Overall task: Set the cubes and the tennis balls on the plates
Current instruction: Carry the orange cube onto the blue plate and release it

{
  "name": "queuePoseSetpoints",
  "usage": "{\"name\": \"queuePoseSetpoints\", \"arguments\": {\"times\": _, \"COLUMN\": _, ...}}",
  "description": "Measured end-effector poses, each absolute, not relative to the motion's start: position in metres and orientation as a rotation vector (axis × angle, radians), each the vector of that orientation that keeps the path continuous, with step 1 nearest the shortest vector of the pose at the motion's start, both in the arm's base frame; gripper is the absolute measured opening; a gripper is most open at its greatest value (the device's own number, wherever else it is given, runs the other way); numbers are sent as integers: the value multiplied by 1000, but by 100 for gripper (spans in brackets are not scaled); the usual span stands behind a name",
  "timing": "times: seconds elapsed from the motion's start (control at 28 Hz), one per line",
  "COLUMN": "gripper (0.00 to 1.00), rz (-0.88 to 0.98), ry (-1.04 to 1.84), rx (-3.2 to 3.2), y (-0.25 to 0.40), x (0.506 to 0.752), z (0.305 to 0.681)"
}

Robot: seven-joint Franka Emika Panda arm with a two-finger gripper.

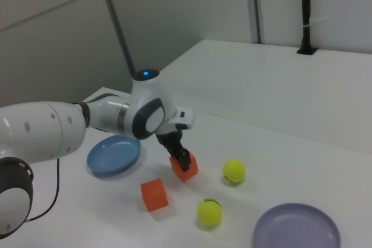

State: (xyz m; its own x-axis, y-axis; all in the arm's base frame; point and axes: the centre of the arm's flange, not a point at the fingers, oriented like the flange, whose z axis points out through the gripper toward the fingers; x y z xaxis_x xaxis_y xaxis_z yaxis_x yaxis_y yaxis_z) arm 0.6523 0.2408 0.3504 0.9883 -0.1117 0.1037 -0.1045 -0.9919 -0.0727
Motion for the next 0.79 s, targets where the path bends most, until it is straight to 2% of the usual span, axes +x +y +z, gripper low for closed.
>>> {"name": "queuePoseSetpoints", "arguments": {"times": 0.18, "gripper": 60, "rz": -214, "ry": 85, "rx": -3042, "y": 276, "x": 636, "z": 391}}
{"name": "queuePoseSetpoints", "arguments": {"times": 0.43, "gripper": 59, "rz": -257, "ry": -84, "rx": -3006, "y": 356, "x": 584, "z": 440}}
{"name": "queuePoseSetpoints", "arguments": {"times": 0.57, "gripper": 59, "rz": -254, "ry": -150, "rx": -2992, "y": 396, "x": 557, "z": 445}}
{"name": "queuePoseSetpoints", "arguments": {"times": 0.79, "gripper": 59, "rz": -224, "ry": -250, "rx": -2999, "y": 444, "x": 524, "z": 427}}
